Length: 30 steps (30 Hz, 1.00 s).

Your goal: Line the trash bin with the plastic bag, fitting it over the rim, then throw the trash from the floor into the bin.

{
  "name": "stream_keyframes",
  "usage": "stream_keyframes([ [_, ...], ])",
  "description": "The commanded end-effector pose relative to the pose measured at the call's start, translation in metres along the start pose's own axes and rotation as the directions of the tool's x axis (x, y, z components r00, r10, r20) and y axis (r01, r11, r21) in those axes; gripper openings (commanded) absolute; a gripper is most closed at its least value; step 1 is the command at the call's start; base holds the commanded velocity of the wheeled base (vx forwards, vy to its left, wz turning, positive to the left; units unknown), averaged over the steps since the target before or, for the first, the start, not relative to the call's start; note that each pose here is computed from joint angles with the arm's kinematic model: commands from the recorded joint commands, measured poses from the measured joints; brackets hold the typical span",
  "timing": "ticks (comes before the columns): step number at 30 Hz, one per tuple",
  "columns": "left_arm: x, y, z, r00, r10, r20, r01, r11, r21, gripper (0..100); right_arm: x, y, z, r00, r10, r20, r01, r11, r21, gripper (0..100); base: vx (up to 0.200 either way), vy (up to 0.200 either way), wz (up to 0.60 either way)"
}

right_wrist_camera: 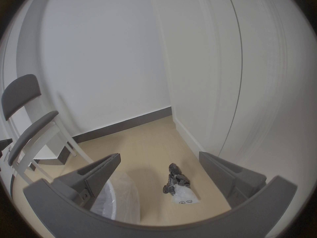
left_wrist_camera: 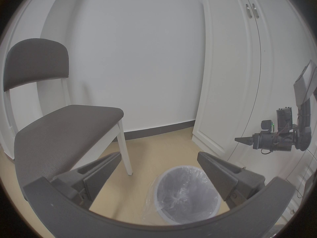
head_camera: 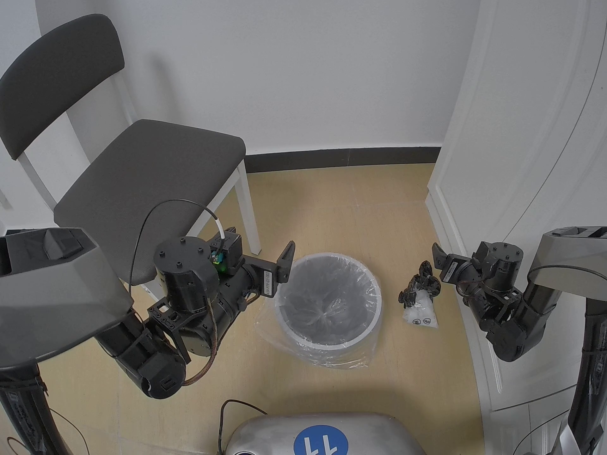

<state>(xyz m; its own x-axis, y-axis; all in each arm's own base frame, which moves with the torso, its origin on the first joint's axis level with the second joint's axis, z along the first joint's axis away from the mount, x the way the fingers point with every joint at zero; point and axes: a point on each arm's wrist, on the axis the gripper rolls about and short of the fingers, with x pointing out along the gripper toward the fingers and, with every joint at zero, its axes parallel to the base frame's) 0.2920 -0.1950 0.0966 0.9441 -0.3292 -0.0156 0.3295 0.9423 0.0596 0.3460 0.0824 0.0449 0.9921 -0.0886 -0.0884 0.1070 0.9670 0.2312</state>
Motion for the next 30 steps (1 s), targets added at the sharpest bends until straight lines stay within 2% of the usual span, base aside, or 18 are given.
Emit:
stream_keyframes([
  [1,0.0,0.0,-0.002,1.0,0.001,-0.007,-0.001,1.0,0.002,100,-0.001,0.001,-0.004,1.0,0.003,-0.009,-0.003,1.0,-0.004,100,0.0,0.0,0.0],
  [7,0.001,0.001,-0.004,1.0,0.002,-0.011,-0.002,1.0,0.003,100,-0.003,0.0,-0.004,1.0,0.002,-0.016,-0.002,1.0,-0.007,100,0.0,0.0,0.0],
  [17,0.002,0.007,-0.004,1.0,0.011,-0.012,-0.011,1.0,0.002,100,0.001,-0.013,-0.005,0.998,-0.044,-0.052,0.043,0.999,-0.019,100,0.0,0.0,0.0],
  [18,0.003,0.008,-0.006,1.0,0.012,-0.018,-0.012,1.0,0.004,100,0.005,-0.015,-0.005,0.993,-0.061,-0.101,0.057,0.998,-0.038,100,0.0,0.0,0.0],
  [19,0.003,0.008,-0.006,1.0,0.012,-0.018,-0.012,1.0,0.004,100,0.005,-0.015,-0.005,0.993,-0.061,-0.101,0.057,0.998,-0.038,100,0.0,0.0,0.0],
  [23,0.008,0.004,-0.021,0.998,0.006,-0.056,-0.005,1.0,0.014,100,0.052,-0.027,-0.005,0.972,-0.086,-0.218,0.075,0.996,-0.055,100,0.0,0.0,0.0],
  [26,0.009,0.003,-0.024,0.998,0.004,-0.065,-0.003,1.0,0.017,100,0.075,-0.031,-0.001,0.961,-0.107,-0.256,0.096,0.994,-0.055,100,0.0,0.0,0.0],
  [27,0.01,0.002,-0.026,0.998,0.004,-0.069,-0.003,1.0,0.018,100,0.085,-0.033,-0.001,0.95,-0.103,-0.296,0.092,0.994,-0.053,100,0.0,0.0,0.0],
  [28,0.01,0.002,-0.026,0.998,0.004,-0.069,-0.003,1.0,0.018,100,0.085,-0.033,-0.001,0.95,-0.103,-0.296,0.092,0.994,-0.053,100,0.0,0.0,0.0],
  [30,0.011,0.005,-0.026,0.998,0.009,-0.068,-0.008,1.0,0.017,100,0.101,-0.031,-0.003,0.938,-0.063,-0.341,0.059,0.998,-0.021,100,0.0,0.0,0.0],
])
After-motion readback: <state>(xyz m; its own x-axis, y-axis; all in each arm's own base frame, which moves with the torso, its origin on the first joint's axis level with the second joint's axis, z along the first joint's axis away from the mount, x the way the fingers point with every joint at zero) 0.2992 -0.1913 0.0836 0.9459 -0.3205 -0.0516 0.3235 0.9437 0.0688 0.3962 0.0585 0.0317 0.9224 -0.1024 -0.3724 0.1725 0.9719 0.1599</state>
